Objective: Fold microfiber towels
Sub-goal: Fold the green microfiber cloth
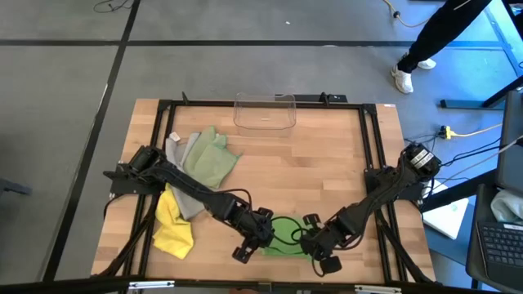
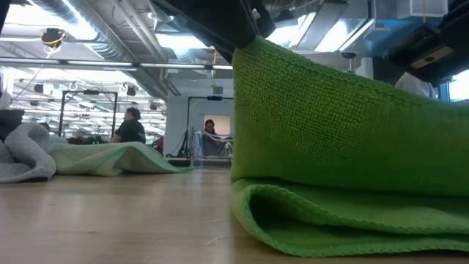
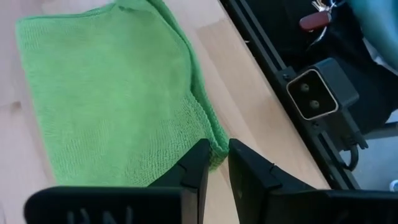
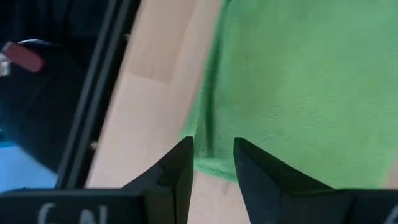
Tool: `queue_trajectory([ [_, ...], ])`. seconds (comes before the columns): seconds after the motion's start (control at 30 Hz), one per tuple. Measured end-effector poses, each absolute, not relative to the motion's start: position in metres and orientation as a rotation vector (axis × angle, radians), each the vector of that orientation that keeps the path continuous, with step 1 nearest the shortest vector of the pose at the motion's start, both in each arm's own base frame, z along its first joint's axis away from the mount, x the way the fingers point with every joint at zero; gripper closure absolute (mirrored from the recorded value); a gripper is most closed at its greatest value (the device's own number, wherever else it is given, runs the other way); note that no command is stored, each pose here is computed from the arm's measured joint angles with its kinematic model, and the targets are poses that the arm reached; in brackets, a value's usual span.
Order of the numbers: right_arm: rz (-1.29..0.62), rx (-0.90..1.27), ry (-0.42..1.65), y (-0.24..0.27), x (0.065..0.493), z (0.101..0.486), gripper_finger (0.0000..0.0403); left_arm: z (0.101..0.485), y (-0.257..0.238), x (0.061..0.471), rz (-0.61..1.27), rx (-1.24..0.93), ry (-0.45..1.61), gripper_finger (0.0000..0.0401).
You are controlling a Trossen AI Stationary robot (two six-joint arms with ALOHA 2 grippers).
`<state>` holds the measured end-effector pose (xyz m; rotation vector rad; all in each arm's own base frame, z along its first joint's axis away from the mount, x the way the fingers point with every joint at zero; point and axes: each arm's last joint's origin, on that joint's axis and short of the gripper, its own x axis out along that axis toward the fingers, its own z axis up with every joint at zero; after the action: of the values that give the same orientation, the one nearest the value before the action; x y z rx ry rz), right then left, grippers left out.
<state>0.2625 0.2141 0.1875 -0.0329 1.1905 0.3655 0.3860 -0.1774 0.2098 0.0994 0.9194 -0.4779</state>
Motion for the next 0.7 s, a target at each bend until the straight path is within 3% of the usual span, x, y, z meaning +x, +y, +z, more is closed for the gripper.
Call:
queue_trajectory([
  [0.17,0.3,-0.068,1.144,0.212,0.265,0.188,0.0279,0.21,-0.177,0.387,-0.453,0.109,0.905,0.0346],
  [0.5,0.318,-0.029,1.12,0.218,0.263,0.187,0.0187,0.21,-0.177,0.387,-0.452,0.105,0.906,0.0346],
  [0.7,0.303,0.019,1.189,0.219,0.248,0.169,0.0172,0.209,-0.176,0.386,-0.45,0.108,0.923,0.0346],
])
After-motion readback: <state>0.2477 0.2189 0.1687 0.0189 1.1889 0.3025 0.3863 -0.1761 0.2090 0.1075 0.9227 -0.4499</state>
